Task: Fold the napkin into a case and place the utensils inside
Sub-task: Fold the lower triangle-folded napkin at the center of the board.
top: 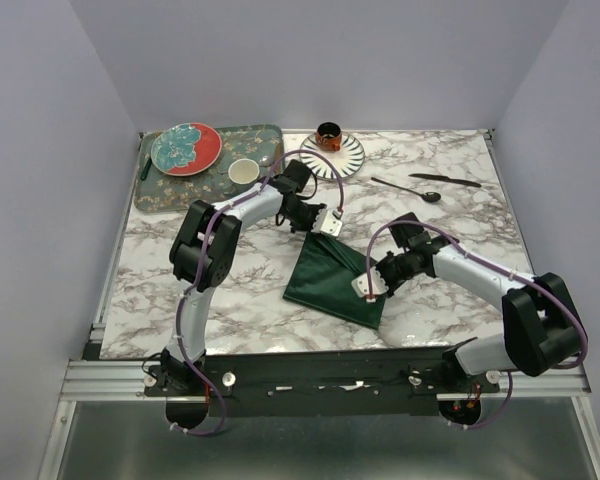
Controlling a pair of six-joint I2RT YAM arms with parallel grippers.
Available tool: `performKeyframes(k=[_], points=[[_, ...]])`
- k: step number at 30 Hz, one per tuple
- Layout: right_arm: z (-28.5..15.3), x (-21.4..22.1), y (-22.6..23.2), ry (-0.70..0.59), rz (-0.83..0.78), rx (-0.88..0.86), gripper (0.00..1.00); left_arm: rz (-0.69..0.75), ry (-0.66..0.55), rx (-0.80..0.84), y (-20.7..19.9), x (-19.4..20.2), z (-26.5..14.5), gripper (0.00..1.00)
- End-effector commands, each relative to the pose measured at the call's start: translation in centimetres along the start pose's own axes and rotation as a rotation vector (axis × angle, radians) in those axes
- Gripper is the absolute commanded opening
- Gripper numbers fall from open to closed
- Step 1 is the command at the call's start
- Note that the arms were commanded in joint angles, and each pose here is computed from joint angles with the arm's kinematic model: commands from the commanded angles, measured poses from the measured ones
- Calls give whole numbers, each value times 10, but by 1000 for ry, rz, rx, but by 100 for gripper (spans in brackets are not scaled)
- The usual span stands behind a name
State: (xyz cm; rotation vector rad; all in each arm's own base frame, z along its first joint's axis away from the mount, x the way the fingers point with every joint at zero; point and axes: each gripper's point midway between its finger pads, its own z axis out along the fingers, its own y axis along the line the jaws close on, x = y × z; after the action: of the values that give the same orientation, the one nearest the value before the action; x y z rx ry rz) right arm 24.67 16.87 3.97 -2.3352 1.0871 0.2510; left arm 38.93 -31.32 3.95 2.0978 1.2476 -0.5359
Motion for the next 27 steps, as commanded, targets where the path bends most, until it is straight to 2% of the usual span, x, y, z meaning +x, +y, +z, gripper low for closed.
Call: performKeyframes(k=[1, 7, 19, 27], points=[[-10, -6, -8, -14, 20, 39, 1, 6, 4, 48, -17, -9, -10, 12], [-15, -11, -1, -24, 26, 44, 1, 21, 12, 38, -27, -17, -26, 0], [-15, -16, 24, -30, 35, 21, 1, 20, 98, 68, -70, -22, -39, 0], [-14, -17, 39, -27, 36, -6, 1, -36, 149, 74, -94, -24, -39, 0]])
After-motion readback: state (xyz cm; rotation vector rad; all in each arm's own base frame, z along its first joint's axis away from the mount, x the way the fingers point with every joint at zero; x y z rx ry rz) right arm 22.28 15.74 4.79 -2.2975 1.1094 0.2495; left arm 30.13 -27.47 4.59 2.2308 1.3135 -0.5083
